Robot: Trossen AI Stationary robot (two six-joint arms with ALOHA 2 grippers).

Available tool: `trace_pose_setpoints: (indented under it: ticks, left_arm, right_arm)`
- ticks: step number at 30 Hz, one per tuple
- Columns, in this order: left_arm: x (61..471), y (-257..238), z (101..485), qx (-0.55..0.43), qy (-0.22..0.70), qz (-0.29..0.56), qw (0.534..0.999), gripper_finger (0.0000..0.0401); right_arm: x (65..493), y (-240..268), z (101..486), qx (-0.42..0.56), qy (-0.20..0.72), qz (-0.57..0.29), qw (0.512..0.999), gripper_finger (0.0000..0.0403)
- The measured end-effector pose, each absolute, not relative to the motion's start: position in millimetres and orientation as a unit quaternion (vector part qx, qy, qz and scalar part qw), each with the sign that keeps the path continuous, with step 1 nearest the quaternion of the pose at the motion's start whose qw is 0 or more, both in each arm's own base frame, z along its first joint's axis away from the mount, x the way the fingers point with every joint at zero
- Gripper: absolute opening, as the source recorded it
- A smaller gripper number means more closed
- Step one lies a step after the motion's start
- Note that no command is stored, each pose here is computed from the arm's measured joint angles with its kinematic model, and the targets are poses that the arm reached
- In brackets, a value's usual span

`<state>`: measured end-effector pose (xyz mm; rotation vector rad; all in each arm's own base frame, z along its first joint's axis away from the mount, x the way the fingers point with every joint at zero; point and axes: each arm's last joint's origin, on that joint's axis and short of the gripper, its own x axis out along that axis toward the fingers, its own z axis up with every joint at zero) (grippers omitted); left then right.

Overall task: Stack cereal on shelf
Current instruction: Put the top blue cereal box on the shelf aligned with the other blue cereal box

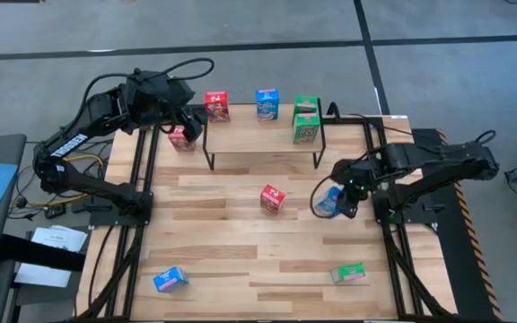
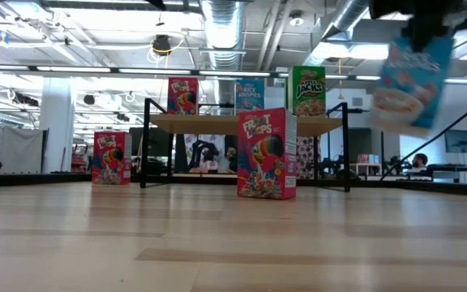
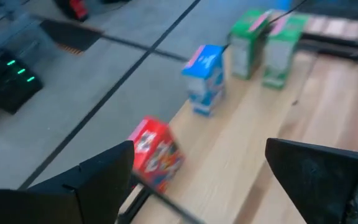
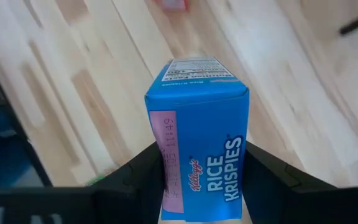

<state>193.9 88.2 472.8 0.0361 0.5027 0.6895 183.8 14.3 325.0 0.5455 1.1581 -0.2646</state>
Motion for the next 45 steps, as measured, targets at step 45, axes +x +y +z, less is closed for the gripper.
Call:
trace_pose_setpoints:
  ticks: [45]
  left_arm:
    - [346, 92, 405, -0.08, 0.214, -0.057, 0.972, 0.0355]
  right_arm:
    - [214, -34, 406, 0.198, 0.23, -0.095, 0.948, 0.02]
